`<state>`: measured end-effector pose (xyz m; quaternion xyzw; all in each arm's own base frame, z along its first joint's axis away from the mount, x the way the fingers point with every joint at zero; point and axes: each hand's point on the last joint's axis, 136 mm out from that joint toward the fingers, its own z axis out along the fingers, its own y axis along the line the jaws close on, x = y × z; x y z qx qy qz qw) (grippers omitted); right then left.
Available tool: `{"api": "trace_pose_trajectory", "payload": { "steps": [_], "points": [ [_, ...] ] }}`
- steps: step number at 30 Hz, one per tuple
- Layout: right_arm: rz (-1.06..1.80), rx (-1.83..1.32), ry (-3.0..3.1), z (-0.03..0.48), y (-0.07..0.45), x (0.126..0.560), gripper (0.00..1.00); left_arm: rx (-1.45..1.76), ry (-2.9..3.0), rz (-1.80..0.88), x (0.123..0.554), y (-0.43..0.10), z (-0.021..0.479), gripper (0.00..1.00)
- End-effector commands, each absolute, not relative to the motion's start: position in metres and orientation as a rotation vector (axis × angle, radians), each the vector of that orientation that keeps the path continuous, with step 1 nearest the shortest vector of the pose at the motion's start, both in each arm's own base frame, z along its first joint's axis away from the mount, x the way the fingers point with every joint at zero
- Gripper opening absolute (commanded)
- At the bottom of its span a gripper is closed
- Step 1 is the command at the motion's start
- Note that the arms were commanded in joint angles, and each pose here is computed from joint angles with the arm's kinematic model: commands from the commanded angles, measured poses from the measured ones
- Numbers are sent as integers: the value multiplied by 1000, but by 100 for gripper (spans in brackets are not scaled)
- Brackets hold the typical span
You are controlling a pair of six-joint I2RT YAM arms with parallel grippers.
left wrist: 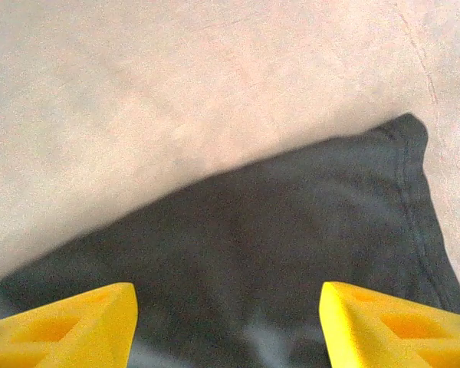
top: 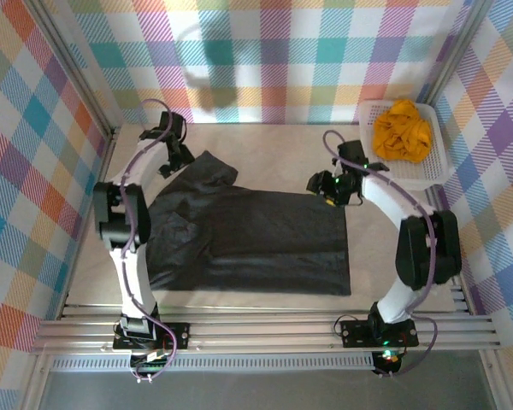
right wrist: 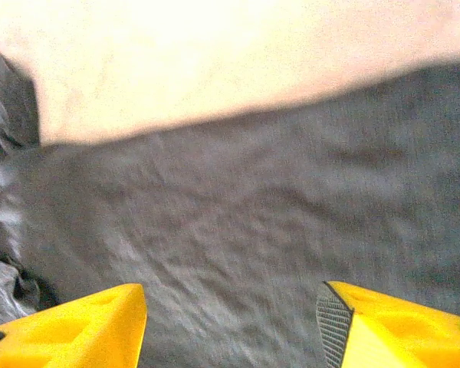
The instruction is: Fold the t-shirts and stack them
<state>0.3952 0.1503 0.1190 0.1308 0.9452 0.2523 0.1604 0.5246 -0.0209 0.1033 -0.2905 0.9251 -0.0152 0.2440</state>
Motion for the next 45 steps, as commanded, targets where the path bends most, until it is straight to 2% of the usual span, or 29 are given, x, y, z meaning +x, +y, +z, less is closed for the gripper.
{"api": "trace_pose_trajectory", "payload": {
  "steps": [1,8,20,26,32,37,40,42,45],
  "points": [
    [825,232,2596,151,164,434,60,-602,2480,-119,575,-26,98,67],
    [831,327,2605,151,148,423,60,-410,2427,-20,633,-41,73,70],
    [896,393,2617,146,152,419,59,-371,2465,70,639,-68,30,77],
    [927,395,2621,143,156,421,59,-325,2468,153,639,-76,31,74],
    [908,407,2637,137,154,418,58,-359,2584,184,620,-81,15,64],
    [728,517,2686,119,133,420,52,-383,2678,121,604,-92,-1,31],
    [494,649,2724,100,109,423,50,-451,2666,170,599,-84,10,6],
    [318,692,2737,89,95,423,50,-504,2635,194,598,-77,24,0],
    [126,733,2721,77,79,426,49,-556,2582,164,600,-73,53,0]
  ]
}}
